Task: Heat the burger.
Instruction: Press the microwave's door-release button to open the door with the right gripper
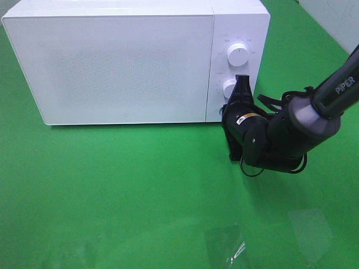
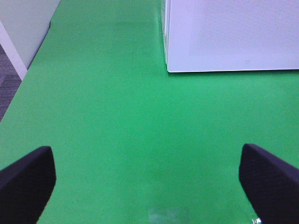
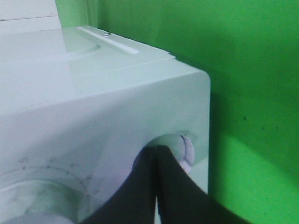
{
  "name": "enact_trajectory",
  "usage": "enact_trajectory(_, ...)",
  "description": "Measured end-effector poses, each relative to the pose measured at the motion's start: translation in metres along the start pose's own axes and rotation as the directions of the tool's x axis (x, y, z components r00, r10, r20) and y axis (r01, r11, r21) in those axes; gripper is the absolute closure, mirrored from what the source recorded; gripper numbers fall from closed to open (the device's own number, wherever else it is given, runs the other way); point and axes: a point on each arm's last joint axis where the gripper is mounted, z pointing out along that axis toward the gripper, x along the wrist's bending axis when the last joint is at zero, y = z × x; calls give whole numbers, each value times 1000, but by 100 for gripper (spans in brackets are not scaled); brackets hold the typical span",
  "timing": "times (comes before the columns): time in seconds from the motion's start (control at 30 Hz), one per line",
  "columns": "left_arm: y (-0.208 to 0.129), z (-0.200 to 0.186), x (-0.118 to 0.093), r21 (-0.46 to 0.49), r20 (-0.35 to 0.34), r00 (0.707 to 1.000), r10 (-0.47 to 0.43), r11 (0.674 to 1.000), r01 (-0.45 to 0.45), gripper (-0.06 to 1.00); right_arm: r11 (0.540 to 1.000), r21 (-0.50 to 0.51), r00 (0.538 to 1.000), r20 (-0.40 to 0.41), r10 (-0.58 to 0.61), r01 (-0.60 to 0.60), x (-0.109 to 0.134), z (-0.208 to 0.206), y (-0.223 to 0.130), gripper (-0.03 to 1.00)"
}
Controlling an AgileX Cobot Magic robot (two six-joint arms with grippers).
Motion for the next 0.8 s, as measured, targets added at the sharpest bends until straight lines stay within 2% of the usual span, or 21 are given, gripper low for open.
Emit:
enact_trajectory(0.3,0,0,0,0,0,1000,0,1000,0,-4,999,-35,1000,-30,-4,3,-5,9,-5,97)
enact_trajectory(0.8,0,0,0,0,0,1000,0,1000,0,-4,999,-49,1000,-29,-8,7,-6,10,-7,97)
